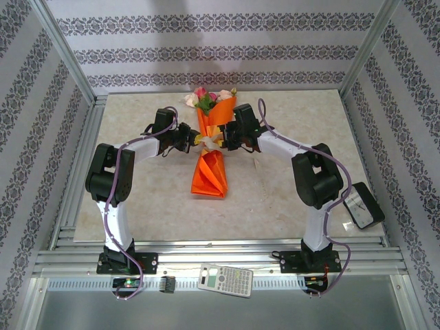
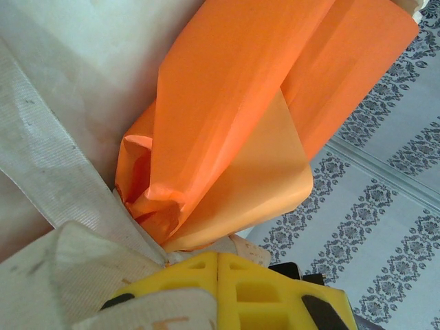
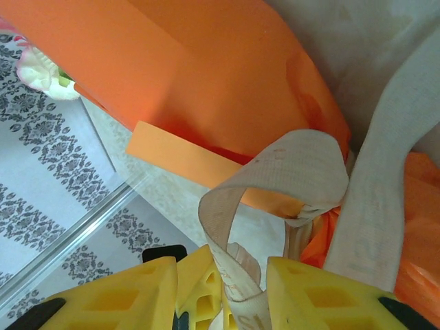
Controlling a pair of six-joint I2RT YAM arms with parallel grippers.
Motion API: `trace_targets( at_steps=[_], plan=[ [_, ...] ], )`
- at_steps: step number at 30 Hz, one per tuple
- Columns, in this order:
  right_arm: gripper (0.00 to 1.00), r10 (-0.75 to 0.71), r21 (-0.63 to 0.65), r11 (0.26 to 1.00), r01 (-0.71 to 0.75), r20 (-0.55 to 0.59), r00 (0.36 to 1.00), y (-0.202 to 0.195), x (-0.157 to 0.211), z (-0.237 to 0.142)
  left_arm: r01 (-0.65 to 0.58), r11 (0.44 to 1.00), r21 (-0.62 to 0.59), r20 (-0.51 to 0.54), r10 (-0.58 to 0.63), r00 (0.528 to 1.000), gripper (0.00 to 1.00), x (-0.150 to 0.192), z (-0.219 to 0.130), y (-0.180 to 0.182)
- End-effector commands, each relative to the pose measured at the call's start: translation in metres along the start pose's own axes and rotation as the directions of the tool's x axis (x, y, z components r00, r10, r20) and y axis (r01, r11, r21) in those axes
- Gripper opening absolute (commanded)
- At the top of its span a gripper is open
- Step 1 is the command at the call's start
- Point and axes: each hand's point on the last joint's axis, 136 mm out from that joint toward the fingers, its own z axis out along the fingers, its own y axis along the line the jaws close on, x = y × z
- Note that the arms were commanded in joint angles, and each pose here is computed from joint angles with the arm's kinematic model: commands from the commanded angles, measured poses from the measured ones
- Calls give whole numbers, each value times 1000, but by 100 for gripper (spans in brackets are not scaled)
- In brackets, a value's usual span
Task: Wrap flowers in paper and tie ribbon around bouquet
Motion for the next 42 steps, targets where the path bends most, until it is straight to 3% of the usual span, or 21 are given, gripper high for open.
trace_targets(
  at_steps=[1, 6, 8, 11, 13, 22, 25, 27, 31, 36, 42],
  plan=[
    [38, -15, 7, 1000, 15, 20, 1000, 3, -12, 14, -31, 999, 20, -8, 31, 999, 0, 9, -6, -19],
    [32, -28, -4, 1000, 28, 28, 999, 14, -18, 21, -34, 999, 18, -12, 35, 999, 0, 9, -6, -20],
    [24, -24, -2, 1000, 24, 34, 999, 13, -21, 23, -34, 999, 17, -13, 35, 999, 0, 10, -6, -20],
    [4, -22, -11, 1000, 22, 45, 999, 13, -22, 17, -36, 999, 17, -14, 36, 999, 0, 10, -5, -20],
    [0, -40, -19, 999, 41, 47, 998, 17, -18, 8, -37, 999, 18, -14, 37, 999, 0, 10, -5, -21],
    [0, -20, 5, 1000, 20, -22, 1000, -10, 6, -14, -49, 999, -17, -23, 49, 999, 0, 11, -6, -18],
    [0, -18, 9, 1000, 18, -29, 999, -16, 10, -18, -48, 997, -66, -20, 47, 999, 7, 14, -11, -10],
    [0, -16, 18, 1000, 17, -44, 999, -21, 12, -15, -32, 993, -114, -9, 31, 999, 19, 15, -16, 0],
    [0, -4, 23, 1000, 5, -61, 998, -28, 17, -8, -21, 983, -180, 4, 22, 1000, 30, 21, -28, 5],
    [0, -9, 17, 1000, 10, -37, 999, -28, 14, -12, -3, 965, -262, 123, 36, 992, 41, 18, -60, 3],
    [0, -8, 15, 1000, 8, -32, 999, -29, 13, -12, 39, 955, -294, 219, 27, 975, 44, 19, -89, 0]
  ],
)
